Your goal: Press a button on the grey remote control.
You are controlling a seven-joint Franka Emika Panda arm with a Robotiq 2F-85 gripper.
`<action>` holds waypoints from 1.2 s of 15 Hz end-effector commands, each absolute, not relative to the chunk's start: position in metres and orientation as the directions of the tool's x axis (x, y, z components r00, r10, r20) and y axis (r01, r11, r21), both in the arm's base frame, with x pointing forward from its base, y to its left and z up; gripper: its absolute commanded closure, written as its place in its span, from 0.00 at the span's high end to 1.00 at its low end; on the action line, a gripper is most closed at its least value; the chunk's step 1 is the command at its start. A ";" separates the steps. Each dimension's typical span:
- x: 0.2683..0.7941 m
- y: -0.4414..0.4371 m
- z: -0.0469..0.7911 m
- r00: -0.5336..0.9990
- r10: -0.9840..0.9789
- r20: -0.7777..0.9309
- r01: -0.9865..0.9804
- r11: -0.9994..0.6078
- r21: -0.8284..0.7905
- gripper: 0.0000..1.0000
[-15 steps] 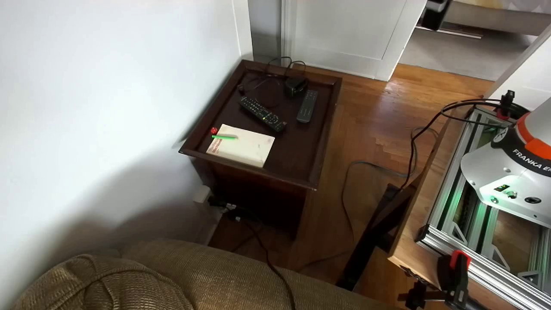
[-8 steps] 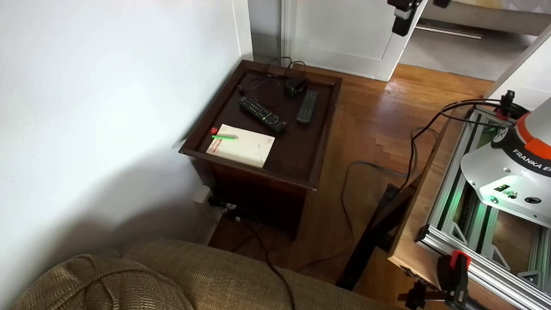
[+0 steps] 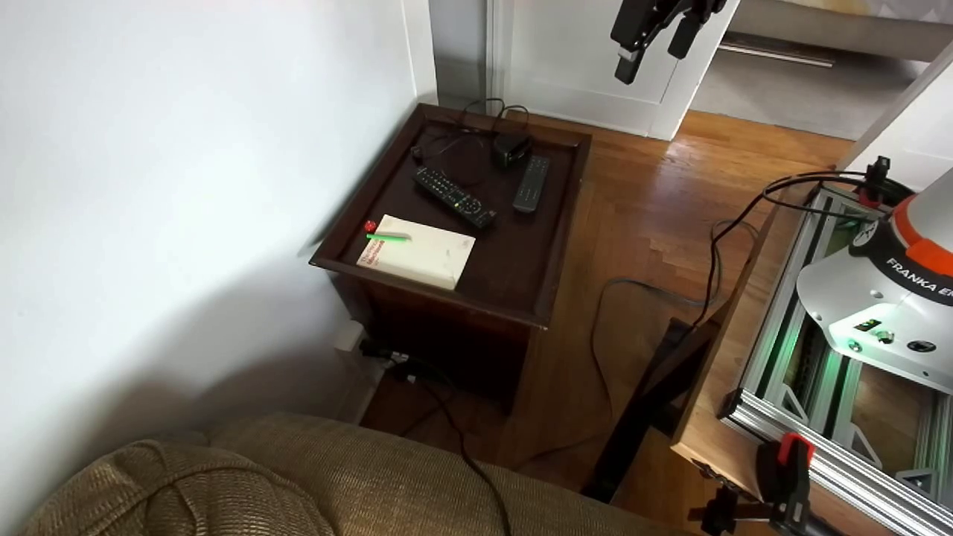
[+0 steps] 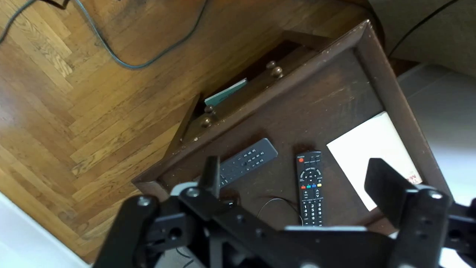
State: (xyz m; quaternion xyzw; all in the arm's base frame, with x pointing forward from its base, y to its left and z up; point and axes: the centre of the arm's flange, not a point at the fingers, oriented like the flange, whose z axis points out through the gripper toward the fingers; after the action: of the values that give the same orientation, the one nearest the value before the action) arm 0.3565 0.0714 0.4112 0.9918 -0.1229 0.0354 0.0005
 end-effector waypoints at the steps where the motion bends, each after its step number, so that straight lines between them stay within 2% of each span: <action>1: 0.371 0.035 0.361 0.978 -0.188 0.085 -0.188 -0.982 -0.012 1.00; 7: 0.402 -0.010 0.310 0.958 -0.199 0.208 -0.209 -0.977 0.030 1.00; 8: 0.393 0.004 0.335 0.963 -0.196 0.185 -0.200 -0.980 0.004 1.00; 18: 0.401 -0.007 0.320 0.961 -0.194 0.195 -0.201 -0.979 0.017 1.00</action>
State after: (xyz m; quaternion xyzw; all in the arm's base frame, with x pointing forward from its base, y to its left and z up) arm 0.4012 -0.0070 0.3195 0.9901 -0.0997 0.0968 0.0182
